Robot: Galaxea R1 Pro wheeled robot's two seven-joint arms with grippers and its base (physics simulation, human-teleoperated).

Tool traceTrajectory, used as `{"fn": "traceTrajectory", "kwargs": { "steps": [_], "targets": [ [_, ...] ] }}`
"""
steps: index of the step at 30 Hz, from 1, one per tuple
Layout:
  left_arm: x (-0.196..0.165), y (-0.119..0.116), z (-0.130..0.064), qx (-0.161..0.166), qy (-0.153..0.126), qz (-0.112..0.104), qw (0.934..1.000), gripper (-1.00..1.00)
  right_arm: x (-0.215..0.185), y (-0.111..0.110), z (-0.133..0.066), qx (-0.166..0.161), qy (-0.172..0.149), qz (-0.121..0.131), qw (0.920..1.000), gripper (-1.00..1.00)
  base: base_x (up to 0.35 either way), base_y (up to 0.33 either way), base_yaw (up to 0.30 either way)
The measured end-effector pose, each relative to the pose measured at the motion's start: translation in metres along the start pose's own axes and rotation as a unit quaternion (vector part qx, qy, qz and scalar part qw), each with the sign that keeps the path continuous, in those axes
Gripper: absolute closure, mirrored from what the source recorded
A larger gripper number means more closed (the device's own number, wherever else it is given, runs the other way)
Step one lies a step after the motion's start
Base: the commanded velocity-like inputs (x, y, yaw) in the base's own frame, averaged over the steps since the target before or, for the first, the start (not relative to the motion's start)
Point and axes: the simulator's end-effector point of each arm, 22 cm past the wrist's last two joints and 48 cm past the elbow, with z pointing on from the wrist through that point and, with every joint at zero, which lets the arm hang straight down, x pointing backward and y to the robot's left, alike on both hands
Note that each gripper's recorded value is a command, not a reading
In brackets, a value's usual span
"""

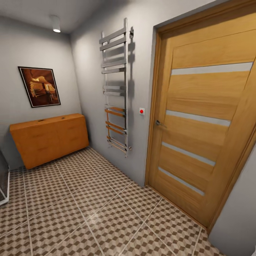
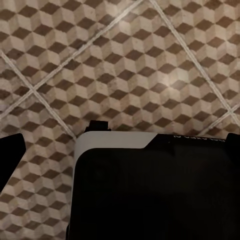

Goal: Take the four mousetraps from the cabinet in the bathroom and place them on the bathroom floor. Make sure all four end up on the same floor surface, and ensure that at least two of them are either under or directly next to the same bathroom sink.

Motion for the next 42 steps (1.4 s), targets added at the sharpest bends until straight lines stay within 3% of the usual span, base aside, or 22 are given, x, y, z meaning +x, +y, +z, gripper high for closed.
{"fn": "traceTrajectory", "kwargs": {
  "steps": [42],
  "targets": [
    [-0.0006,-0.0001,0.0,0.0,-0.001,0.0,1.0,-1.0,0.0002,0.0,0.0,0.0,0.0,-0.001,1.0,-1.0,0.0,0.0,0.272]
  ]
}}
